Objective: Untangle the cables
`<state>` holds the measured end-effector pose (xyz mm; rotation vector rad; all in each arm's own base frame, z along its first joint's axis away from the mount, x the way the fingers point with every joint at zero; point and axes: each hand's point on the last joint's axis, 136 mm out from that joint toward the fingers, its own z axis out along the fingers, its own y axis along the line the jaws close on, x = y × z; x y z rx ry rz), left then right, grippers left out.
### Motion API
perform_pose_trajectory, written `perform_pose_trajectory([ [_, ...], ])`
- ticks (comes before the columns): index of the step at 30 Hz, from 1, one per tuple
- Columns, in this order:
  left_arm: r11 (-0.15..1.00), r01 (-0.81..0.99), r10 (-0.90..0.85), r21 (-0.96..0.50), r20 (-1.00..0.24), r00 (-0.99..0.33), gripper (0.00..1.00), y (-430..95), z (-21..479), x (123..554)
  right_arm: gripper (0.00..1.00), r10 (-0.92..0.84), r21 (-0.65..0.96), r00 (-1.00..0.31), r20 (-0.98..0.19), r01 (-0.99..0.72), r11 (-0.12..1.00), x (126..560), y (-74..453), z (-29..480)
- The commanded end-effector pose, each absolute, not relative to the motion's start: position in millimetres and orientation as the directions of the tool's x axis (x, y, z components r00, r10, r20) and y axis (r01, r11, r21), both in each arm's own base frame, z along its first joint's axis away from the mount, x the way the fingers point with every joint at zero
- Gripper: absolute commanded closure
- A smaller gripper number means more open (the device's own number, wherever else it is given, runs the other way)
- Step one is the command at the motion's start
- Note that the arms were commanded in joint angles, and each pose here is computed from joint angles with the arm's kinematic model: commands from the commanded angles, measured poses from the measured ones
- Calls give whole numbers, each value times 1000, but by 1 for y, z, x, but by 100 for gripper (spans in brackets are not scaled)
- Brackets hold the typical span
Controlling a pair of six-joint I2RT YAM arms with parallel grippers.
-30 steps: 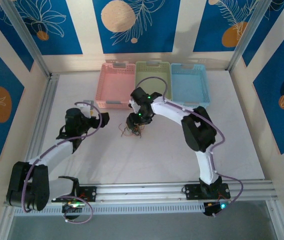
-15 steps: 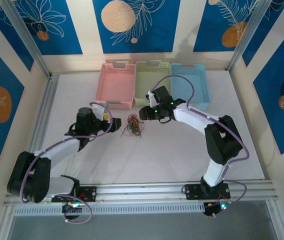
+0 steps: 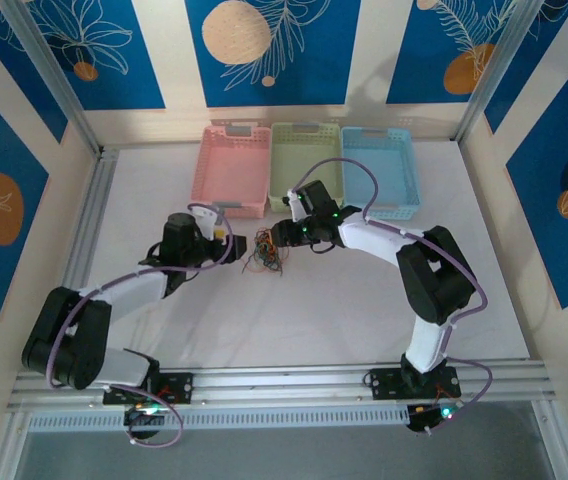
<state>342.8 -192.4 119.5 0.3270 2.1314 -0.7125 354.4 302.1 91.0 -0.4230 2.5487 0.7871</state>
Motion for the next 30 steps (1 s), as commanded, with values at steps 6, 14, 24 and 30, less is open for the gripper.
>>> perform_pose_trajectory([
  [6,803,456,-36,-383,-795,-605,22,-201,124,348,54,-184,477,-848,-497,-444,758,354,316,94],
  [14,705,545,-45,-453,-796,-604,17,-223,133,338,56,-150,541,-862,-484,-430,723,355,317,100],
  [24,601,638,19,-481,-789,-614,22,-252,136,324,60,-88,555,-887,-453,-358,751,365,301,94],
  [30,568,674,58,-472,-794,-605,22,-264,136,317,60,-47,577,-909,-413,-302,759,371,292,88],
])
